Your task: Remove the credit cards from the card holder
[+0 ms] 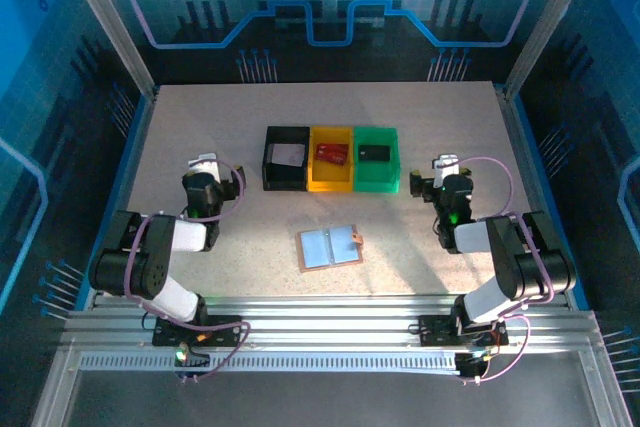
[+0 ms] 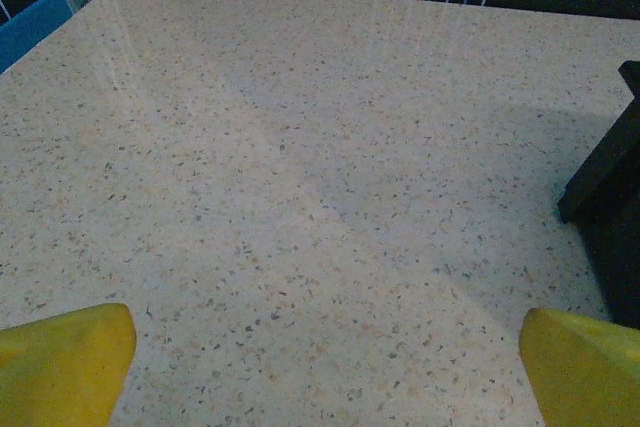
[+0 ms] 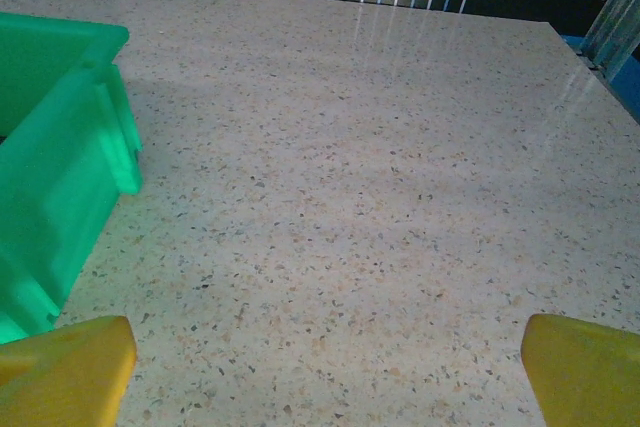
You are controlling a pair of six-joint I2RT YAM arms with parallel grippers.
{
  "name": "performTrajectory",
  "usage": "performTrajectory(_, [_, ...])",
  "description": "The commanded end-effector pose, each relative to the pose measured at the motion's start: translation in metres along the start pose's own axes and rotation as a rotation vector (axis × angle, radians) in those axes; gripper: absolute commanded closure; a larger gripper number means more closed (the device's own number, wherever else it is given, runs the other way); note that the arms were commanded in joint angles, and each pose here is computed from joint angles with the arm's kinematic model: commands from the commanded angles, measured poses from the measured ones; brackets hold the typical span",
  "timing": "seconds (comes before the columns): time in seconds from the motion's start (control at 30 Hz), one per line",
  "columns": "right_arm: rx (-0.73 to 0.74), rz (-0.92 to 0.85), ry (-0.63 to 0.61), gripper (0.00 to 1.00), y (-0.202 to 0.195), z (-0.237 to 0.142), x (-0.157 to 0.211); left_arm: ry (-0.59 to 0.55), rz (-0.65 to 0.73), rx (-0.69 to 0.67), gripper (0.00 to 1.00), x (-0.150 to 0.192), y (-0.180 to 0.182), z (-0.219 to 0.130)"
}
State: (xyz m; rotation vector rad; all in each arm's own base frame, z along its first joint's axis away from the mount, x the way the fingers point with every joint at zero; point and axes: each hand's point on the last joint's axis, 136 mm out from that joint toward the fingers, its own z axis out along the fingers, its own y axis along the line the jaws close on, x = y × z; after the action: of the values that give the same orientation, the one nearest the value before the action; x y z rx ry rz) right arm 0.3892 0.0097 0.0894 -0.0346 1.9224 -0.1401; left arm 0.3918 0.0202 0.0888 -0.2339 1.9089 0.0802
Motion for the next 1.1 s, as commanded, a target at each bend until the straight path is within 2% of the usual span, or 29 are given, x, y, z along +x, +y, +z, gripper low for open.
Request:
performTrajectory(0.0, [0.001, 0.019, -0.041, 0.00, -0.0022, 0.0031, -0.0130, -0.035, 0.005, 0.021, 0.01, -0.0076, -0.0019, -0.0011])
performTrajectory(1.07, [-0.041, 0.006, -0.036, 0.00, 0.0051, 0.0040, -0.0132, -0.035, 0.005, 0.023, 0.01, -0.0077, -0.0022, -0.0011])
